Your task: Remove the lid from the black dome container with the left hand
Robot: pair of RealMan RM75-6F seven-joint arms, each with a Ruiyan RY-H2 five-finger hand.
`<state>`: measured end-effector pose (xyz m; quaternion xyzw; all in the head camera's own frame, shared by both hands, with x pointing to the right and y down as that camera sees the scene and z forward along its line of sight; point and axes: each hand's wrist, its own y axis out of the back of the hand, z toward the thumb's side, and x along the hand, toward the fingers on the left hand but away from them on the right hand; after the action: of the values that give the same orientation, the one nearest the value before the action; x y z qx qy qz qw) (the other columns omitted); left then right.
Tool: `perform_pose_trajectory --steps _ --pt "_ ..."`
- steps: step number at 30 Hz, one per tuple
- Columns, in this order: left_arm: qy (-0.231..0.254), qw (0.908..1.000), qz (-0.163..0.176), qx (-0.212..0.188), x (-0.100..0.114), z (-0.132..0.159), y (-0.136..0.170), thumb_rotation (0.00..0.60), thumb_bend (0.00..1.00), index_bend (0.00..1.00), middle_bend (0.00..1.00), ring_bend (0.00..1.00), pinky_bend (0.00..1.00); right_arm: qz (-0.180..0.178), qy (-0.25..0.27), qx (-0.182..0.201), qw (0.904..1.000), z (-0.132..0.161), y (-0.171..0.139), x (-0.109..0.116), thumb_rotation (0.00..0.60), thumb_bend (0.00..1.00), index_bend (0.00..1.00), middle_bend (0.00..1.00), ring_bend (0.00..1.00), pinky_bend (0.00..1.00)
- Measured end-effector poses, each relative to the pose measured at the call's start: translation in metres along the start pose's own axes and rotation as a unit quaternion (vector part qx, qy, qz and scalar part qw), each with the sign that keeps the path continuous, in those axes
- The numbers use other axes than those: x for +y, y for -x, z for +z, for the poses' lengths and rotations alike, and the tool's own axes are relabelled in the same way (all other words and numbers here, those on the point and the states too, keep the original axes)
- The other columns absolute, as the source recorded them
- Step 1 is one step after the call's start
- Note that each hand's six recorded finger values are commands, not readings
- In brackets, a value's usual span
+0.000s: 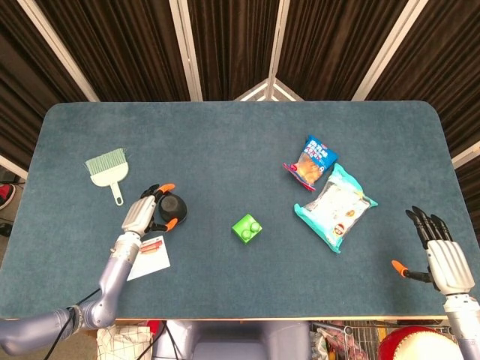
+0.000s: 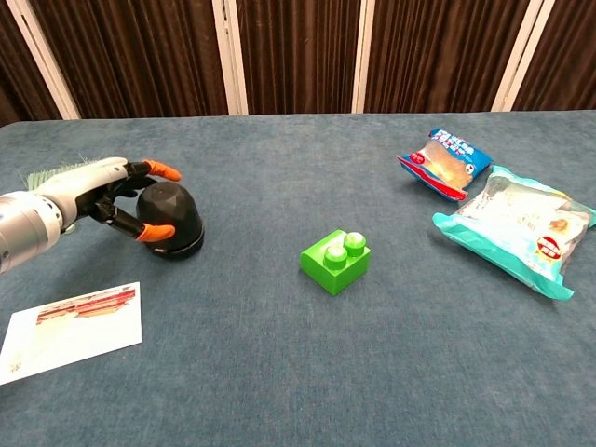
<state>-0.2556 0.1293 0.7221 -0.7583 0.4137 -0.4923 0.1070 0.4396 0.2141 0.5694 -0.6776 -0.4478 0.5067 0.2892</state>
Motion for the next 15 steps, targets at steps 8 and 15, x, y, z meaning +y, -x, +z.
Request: perform_pose_trajectory --steps 8,15 --pt "-0.019 0.9992 -0.023 0.027 0.0044 0.001 0.0055 0.6 0.52 0.15 0.23 0.0 0.0 0.004 -0.003 0.002 1.0 0.0038 0.0008 0.0004 0.6 0.21 0.0 0.01 0.11 0.01" --pt "-0.005 0.9996 -0.019 0.019 0.0048 0.0025 0.0053 0.6 0.54 0.18 0.3 0.0 0.0 0.005 -0.004 0.001 1.0 0.0051 0.0021 0.0001 0.6 0.21 0.0 0.01 0.11 0.01"
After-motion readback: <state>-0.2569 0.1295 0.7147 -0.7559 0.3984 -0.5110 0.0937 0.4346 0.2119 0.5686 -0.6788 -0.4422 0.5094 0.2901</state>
